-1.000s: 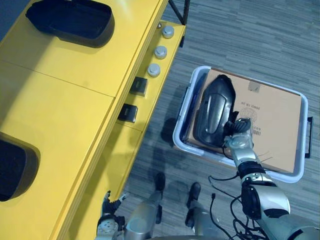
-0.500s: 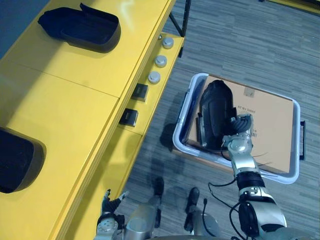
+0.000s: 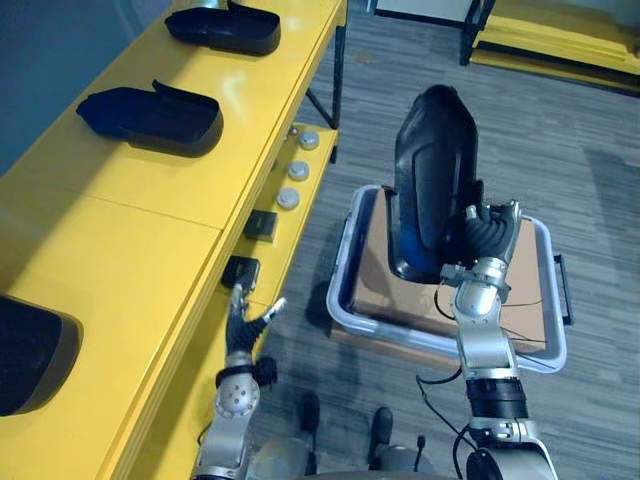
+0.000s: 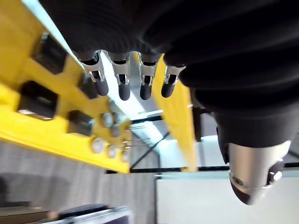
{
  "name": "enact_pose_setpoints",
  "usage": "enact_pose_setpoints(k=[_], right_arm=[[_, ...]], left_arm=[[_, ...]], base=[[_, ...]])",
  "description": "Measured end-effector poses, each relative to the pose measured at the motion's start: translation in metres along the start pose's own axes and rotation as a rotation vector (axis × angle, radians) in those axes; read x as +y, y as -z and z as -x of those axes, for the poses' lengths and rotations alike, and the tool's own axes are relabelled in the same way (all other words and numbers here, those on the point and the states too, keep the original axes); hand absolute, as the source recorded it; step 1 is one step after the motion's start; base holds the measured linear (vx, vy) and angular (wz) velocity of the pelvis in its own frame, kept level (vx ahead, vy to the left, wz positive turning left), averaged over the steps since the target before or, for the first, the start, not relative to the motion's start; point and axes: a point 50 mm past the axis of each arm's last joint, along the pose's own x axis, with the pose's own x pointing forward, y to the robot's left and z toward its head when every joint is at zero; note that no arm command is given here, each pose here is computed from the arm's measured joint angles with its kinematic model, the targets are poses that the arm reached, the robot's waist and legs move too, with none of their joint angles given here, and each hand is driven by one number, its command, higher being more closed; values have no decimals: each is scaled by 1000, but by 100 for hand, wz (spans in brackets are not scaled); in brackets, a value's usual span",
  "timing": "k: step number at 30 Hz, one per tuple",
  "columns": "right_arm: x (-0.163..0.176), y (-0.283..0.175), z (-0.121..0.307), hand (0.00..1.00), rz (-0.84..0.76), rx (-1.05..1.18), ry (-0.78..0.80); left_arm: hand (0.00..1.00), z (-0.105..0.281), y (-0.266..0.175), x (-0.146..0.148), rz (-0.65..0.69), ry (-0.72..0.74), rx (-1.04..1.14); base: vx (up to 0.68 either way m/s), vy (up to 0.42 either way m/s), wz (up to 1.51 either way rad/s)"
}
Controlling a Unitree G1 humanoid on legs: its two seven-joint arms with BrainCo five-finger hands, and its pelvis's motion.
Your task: Walk over and take plastic housings, then place them on the shelf
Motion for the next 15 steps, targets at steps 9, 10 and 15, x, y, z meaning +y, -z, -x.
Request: enact_pose_setpoints(k=[9,10,15], right_arm=[[22,-52,19,100,-148,-212,-110],[27,-57,23,100,-165,-228,-135],[43,-72,38,100,-233,-264,-237]], left_arm=[[0,-1,-27,-17,66,51,-115],[0,1,-28,-21,73,69,-116],[0,-1,-37,-40,105,140,-150]], base=[[-2,0,-6],[-8,-1,-11],[-1,0,-3]])
